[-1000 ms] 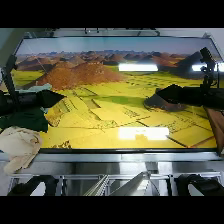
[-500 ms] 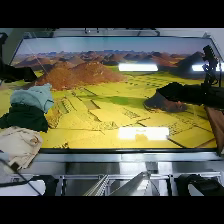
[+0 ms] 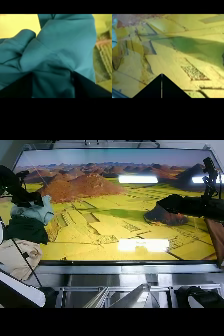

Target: Fold the shirts.

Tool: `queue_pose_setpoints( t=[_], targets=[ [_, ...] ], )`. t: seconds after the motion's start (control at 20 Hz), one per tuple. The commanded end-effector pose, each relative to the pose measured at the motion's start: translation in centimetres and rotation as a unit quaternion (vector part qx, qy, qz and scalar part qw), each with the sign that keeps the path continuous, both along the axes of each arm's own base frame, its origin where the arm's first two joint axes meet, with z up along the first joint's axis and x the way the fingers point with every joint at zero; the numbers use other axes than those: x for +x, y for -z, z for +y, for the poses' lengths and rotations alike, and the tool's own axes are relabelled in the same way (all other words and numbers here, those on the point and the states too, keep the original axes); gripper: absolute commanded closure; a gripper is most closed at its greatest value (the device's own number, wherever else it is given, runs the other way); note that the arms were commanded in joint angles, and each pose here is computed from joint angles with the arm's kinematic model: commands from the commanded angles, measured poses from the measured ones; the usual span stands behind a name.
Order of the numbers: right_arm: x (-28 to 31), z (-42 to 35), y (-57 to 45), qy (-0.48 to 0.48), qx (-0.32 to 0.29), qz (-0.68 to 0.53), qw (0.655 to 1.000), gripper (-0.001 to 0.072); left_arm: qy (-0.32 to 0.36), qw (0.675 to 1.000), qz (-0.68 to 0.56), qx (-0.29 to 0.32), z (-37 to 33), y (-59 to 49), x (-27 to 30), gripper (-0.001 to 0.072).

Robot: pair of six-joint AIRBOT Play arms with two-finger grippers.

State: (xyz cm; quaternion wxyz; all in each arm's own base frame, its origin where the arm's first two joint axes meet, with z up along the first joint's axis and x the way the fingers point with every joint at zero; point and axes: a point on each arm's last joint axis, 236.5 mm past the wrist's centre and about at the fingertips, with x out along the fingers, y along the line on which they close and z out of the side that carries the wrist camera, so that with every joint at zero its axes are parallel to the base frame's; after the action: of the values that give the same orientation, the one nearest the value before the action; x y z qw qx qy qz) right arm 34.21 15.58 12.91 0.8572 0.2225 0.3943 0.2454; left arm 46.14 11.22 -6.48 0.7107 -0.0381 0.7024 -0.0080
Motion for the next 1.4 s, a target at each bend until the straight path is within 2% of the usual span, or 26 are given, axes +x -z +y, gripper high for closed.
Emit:
queue_pose_setpoints(
  t=[0.0,0.15,0.25,0.3,0.4,0.55,0.8,0.85,0.95,1.0,1.25,1.3,1.35],
  targets=[
    [-0.1,0.0,0.0,-0.001,0.000,0.000,1.000,0.0696,0.006,0.999,0.045,-0.009,-2.1,1.5,-1.0,0.0706],
    [-0.1,0.0,0.0,-0.001,0.000,0.000,1.000,0.0696,0.049,0.998,0.016,-0.045,-8.5,0.3,0.8,0.0688],
    [0.0,0.0,0.0,0.000,0.000,0.000,1.000,0.0696,0.094,0.988,-0.062,-0.103,-15.9,-3.8,3.0,0.0688],
    [0.0,-0.2,0.0,-0.001,-0.004,-0.002,1.000,0.0696,0.120,0.975,-0.112,-0.152,-20.4,-7.5,3.7,0.0687],
    [0.3,-1.0,0.1,0.009,-0.007,-0.003,1.000,0.0696,0.204,0.926,-0.182,-0.260,-29.6,-16.5,2.0,0.0687],
    [0.6,-3.7,0.6,0.037,-0.007,0.015,0.999,0.0696,0.313,0.886,-0.206,-0.274,-36.9,-23.3,-3.8,0.0684],
    [-0.2,-6.8,1.6,0.061,-0.004,0.054,0.997,0.0696,0.388,0.864,-0.129,-0.293,-44.8,-19.5,-11.9,0.0677],
    [-0.4,-7.0,1.7,0.061,-0.004,0.059,0.996,0.0696,0.393,0.863,-0.116,-0.295,-46.0,-18.0,-12.9,0.0587],
    [-0.7,-6.9,1.8,0.057,-0.003,0.065,0.996,0.0696,0.392,0.864,-0.105,-0.297,-47.9,-15.7,-13.8,0.0064],
    [-1.1,-6.7,2.0,0.050,-0.003,0.073,0.996,0.0696,0.386,0.867,-0.099,-0.298,-48.2,-15.2,-14.1,-0.0003],
    [-3.1,-5.7,3.0,0.013,0.000,0.116,0.993,0.0684,0.338,0.897,0.002,-0.284,-42.7,-15.4,-16.3,-0.0002],
    [-4.0,-5.2,3.7,-0.004,0.002,0.139,0.990,0.0509,0.327,0.902,0.025,-0.280,-41.1,-15.1,-17.3,-0.0002],
    [-4.7,-4.7,4.4,-0.019,0.003,0.158,0.987,0.0183,0.315,0.907,0.040,-0.277,-39.7,-14.6,-18.2,-0.0003]
  ],
)
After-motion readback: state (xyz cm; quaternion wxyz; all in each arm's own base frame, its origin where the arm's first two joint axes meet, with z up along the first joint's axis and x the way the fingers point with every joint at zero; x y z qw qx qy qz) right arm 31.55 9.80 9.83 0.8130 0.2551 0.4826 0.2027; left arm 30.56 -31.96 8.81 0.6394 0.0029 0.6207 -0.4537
